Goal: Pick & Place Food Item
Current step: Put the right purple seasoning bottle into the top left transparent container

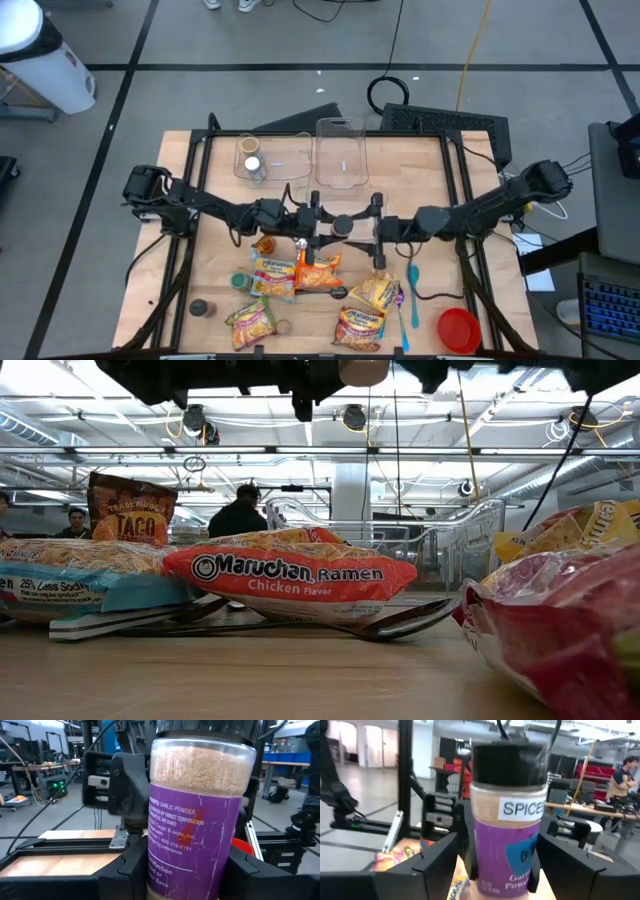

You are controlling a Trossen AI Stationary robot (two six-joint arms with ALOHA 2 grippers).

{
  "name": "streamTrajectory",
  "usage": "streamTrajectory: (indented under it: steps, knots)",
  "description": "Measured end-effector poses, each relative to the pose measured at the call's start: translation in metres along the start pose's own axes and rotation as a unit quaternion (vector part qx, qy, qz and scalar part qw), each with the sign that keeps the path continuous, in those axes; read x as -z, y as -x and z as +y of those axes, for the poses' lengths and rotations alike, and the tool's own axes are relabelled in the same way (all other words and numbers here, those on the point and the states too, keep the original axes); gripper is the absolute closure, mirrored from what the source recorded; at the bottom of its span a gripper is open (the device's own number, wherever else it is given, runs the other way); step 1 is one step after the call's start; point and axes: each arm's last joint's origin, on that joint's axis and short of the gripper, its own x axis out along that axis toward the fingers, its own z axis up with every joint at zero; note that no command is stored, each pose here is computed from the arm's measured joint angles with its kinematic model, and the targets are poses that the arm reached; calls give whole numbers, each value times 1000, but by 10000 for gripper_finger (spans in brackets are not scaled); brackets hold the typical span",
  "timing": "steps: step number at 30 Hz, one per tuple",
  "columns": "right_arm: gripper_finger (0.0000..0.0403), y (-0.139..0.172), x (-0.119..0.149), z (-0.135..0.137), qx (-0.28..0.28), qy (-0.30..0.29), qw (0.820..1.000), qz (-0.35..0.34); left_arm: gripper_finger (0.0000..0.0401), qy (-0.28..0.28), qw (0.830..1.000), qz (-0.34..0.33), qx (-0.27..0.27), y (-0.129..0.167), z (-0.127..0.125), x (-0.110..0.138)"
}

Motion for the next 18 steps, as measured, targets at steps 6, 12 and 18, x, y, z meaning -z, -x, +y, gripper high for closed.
streamTrajectory:
  steps: [6,12,18]
  knots:
    - [163,-10,2,-4,9,3,1000,5,233,5,1000,5,-4,0,1,1]
    - [240,-8,-2,-3,9,-3,1000,2,233,5,1000,5,-8,0,1,1]
    - [285,-8,-1,-2,8,-7,1000,8,227,34,999,7,-11,0,1,1]
